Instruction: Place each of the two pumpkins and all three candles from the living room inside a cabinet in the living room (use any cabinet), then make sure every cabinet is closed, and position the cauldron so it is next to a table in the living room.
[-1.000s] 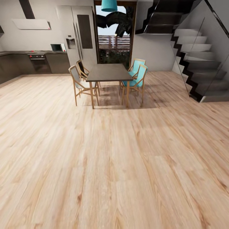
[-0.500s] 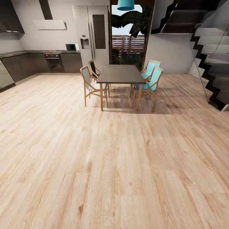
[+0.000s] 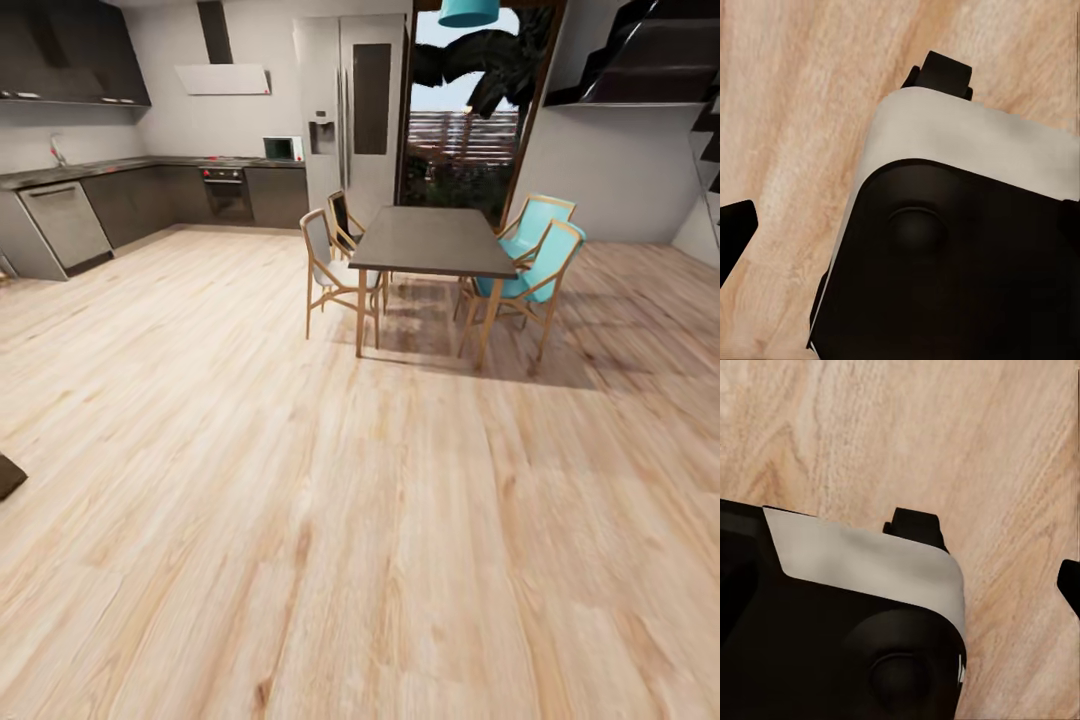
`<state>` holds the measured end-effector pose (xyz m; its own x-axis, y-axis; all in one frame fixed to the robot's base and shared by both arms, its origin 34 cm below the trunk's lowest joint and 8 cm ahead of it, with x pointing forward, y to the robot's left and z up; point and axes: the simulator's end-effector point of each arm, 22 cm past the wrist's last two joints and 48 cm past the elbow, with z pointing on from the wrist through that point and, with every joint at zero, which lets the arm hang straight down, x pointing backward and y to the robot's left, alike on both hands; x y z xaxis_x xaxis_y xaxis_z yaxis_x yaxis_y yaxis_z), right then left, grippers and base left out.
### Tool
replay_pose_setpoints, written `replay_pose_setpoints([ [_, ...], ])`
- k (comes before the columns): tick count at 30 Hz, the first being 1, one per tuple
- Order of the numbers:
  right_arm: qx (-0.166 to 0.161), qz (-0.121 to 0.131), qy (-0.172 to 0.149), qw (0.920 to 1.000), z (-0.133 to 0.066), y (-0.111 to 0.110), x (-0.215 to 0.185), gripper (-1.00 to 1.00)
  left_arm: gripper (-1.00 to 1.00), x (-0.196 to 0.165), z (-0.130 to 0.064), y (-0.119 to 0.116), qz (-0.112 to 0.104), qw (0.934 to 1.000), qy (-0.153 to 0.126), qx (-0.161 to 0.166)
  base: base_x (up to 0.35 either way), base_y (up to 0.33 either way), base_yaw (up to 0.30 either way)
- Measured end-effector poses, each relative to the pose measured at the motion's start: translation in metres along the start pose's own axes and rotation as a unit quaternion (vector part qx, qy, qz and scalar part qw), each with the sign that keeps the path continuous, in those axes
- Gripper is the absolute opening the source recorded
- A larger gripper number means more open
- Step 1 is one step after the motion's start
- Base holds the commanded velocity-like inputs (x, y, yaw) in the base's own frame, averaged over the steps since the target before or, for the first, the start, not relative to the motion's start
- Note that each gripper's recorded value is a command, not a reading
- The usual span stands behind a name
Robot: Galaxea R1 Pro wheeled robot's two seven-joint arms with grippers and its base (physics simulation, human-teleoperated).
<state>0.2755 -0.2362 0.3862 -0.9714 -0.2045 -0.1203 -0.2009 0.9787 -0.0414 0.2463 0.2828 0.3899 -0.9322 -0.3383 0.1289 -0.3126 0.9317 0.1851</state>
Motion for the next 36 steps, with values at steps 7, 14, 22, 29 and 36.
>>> replay_pose_setpoints([
  [7, 0.000, 0.000, 0.000, 1.0000, 0.0000, 0.0001, 0.0002, 1.00, 1.00, -0.0001, 0.0000, 0.0000, 0.000, 1.0000, 0.000, 0.000, 0.330, -0.075, 0.284],
  [14, 0.000, 0.000, 0.000, 1.0000, 0.0000, 0.0001, -0.0001, 1.00, 1.00, 0.0001, 0.0000, 0.0000, 0.000, 1.0000, 0.000, 0.000, 0.322, -0.074, 0.284],
  [22, 0.000, 0.000, 0.000, 1.0000, 0.0000, 0.0001, -0.0001, 1.00, 1.00, -0.0001, 0.0001, 0.0006, 0.000, 1.0000, 0.000, 0.000, 0.288, -0.055, 0.284],
  [29, 0.000, -0.001, -0.001, 1.0000, 0.0000, 0.0001, -0.0001, 1.00, 1.00, -0.0002, 0.0001, 0.0009, -0.001, 1.0000, 0.000, 0.000, 0.043, -0.002, 0.284],
  [36, -0.001, -0.001, -0.001, 1.0000, -0.0001, 0.0012, -0.0004, 1.00, 1.00, -0.0005, 0.0001, 0.0010, -0.001, 1.0000, 0.000, 0.000, 0.001, 0.000, 0.284],
])
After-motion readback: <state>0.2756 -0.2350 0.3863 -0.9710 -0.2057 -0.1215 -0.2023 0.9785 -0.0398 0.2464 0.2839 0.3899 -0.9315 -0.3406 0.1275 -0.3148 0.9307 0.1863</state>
